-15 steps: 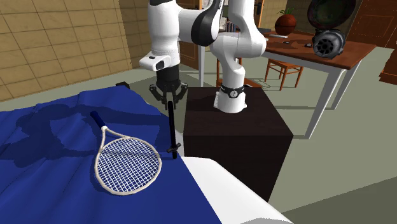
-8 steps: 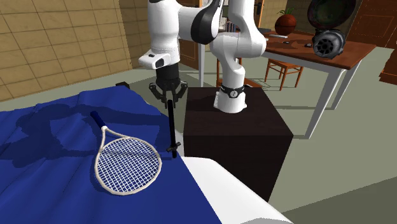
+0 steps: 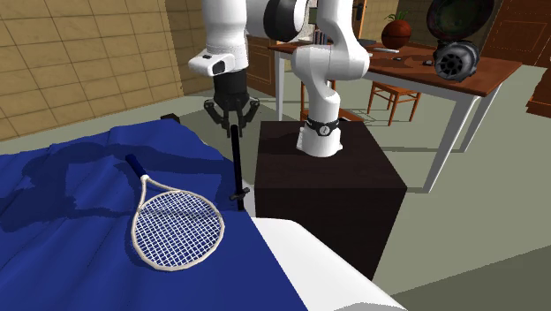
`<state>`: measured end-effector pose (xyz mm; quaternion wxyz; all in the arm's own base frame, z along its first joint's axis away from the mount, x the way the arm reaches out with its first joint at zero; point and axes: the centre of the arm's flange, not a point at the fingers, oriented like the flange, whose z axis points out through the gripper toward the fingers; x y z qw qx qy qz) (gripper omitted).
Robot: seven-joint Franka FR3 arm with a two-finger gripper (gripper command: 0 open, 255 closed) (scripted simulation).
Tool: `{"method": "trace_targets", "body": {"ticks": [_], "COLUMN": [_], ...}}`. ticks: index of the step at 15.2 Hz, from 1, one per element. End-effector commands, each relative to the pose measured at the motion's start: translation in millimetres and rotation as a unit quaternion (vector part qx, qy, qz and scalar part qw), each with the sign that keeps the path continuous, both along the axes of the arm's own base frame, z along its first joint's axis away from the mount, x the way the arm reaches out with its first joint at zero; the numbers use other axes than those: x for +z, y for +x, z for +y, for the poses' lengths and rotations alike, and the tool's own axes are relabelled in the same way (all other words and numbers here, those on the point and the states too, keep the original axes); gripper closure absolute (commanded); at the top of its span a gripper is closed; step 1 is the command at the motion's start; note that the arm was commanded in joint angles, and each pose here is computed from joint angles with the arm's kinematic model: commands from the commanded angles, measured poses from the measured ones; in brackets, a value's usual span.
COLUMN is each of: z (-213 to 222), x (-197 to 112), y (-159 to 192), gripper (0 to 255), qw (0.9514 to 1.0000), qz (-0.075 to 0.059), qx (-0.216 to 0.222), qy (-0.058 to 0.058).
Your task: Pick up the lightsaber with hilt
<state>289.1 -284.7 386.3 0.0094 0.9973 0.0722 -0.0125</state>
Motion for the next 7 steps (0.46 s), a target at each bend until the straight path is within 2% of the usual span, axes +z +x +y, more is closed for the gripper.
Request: {"method": "trace_targets", "body": {"ticks": [1, 5, 7], "z": [0.8, 0.8, 0.8], "x": [10.7, 31.8, 32.6], "y": [-1.1, -1.1, -1.1], "gripper": [255, 255, 255], "qw": [1.0000, 1.0000, 1.0000], "qz": [0.000, 0.000, 0.000], "qx": [0.000, 0.000, 0.000], "qy": [0.000, 0.000, 0.000]}}
